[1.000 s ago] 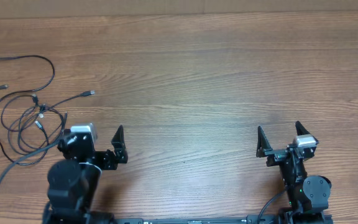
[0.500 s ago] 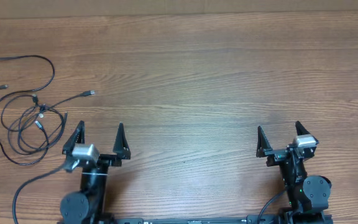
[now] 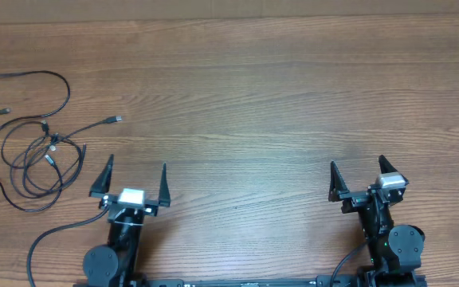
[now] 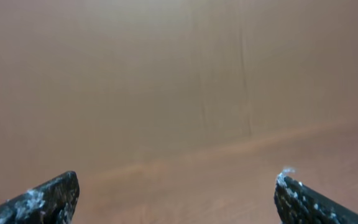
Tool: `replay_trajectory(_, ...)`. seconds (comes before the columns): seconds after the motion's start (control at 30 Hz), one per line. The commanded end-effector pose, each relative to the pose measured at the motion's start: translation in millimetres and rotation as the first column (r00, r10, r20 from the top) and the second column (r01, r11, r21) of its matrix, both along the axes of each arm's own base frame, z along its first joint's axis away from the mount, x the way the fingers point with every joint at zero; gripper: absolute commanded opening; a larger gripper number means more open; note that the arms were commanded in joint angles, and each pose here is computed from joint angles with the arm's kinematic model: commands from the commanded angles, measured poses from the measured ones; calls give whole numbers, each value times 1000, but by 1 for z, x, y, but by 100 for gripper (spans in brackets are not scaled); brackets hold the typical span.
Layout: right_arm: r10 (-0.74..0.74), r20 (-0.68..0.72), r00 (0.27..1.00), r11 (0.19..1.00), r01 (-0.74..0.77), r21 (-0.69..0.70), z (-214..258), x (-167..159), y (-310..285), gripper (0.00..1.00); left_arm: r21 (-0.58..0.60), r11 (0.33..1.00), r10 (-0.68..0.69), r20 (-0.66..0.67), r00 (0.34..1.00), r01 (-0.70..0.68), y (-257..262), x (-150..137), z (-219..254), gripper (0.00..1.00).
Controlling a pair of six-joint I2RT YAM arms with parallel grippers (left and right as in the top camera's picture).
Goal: Untangle cables
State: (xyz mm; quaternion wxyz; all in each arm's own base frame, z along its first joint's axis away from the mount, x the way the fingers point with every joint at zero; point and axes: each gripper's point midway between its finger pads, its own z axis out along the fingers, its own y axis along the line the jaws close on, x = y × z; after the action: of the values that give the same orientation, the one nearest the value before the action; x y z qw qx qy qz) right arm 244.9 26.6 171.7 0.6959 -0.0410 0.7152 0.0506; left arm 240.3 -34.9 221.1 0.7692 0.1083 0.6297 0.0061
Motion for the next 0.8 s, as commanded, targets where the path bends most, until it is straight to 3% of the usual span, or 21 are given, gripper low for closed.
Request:
replay_trajectory(0.0, -12, 6, 1000, 1000, 12, -4, -1, 0, -3, 100, 41, 999, -18, -54, 998, 20, -4, 1, -16, 99)
replay_trajectory(0.27, -12, 6, 1000, 1000, 12, -4, -1, 0, -3, 100, -153, 987, 12, -283, 959, -57, 9, 4, -65, 100)
replay_trajectory(0.77, -13, 6, 1000, 1000, 13, -4, -1, 0, -3, 100, -151, 987, 4, -280, 960, -49, 8, 4, -65, 100)
